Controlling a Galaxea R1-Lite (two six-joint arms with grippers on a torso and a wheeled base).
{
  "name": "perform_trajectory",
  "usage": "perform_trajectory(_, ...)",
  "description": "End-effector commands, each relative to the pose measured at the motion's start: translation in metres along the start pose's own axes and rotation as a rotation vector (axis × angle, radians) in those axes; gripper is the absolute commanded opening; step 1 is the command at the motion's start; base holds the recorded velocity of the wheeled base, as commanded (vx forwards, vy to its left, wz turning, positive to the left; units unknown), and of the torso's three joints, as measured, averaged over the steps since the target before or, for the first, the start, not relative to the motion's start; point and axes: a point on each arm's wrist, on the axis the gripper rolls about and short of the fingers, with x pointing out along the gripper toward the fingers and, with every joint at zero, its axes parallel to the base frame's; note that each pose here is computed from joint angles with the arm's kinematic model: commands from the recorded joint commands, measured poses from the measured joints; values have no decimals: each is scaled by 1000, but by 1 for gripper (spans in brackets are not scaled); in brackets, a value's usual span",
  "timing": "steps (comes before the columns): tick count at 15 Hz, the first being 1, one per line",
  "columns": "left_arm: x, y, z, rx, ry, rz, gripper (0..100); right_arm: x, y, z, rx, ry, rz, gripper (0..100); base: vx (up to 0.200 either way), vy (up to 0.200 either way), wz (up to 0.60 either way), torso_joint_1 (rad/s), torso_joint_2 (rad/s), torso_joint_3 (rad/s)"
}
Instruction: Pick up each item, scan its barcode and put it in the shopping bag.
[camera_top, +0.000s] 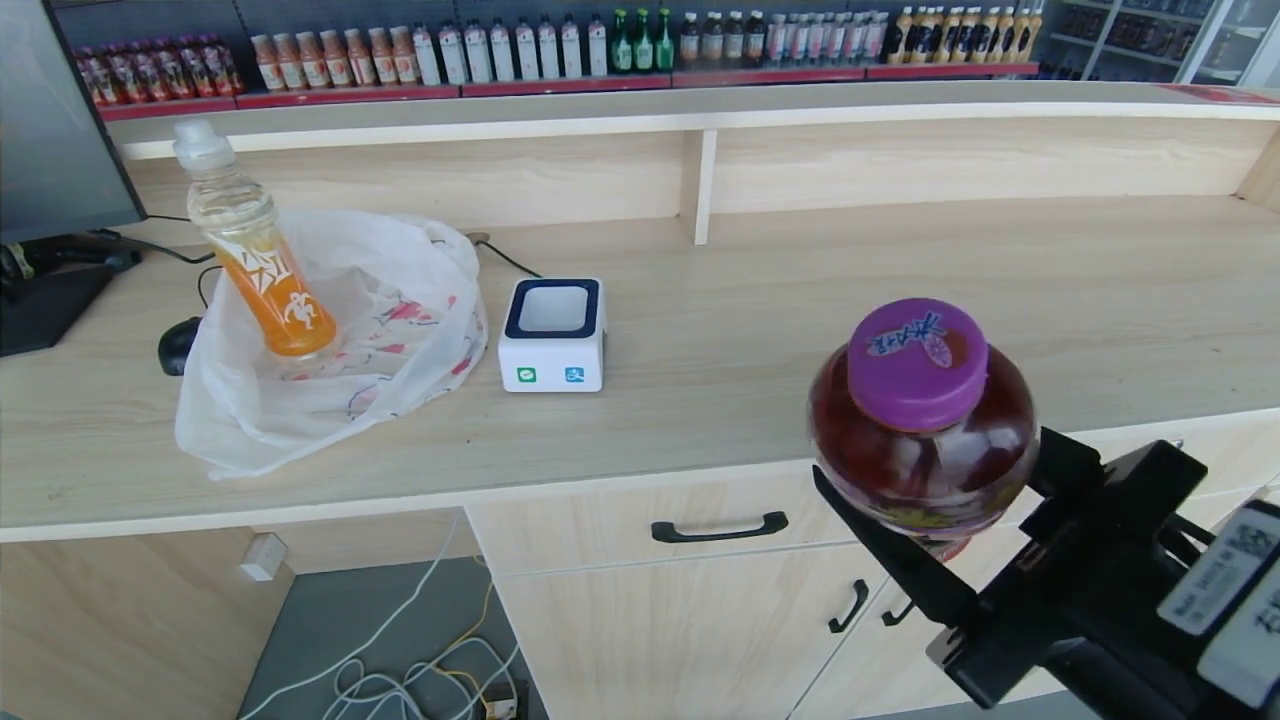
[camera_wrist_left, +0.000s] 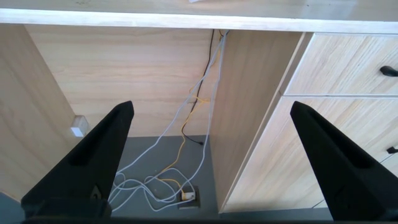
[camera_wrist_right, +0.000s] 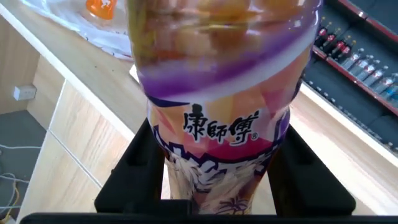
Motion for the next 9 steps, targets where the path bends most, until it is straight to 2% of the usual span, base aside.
perform_trajectory(1,0,0,0,0,0,0,100,0,13,5,-32,-17,51,0,0,0,0,0,0,0)
perform_trajectory(4,0,0,0,0,1,0,100,-2,16,12,-245,-56,63,0,0,0,0,0,0,0)
perform_trajectory(7,0,0,0,0,3,0,100,-7,21,20,-381,-102,82,0,0,0,0,0,0,0)
perform_trajectory(9,0,0,0,0,0,0,100,-8,22,22,-415,-115,88,0,0,0,0,0,0,0)
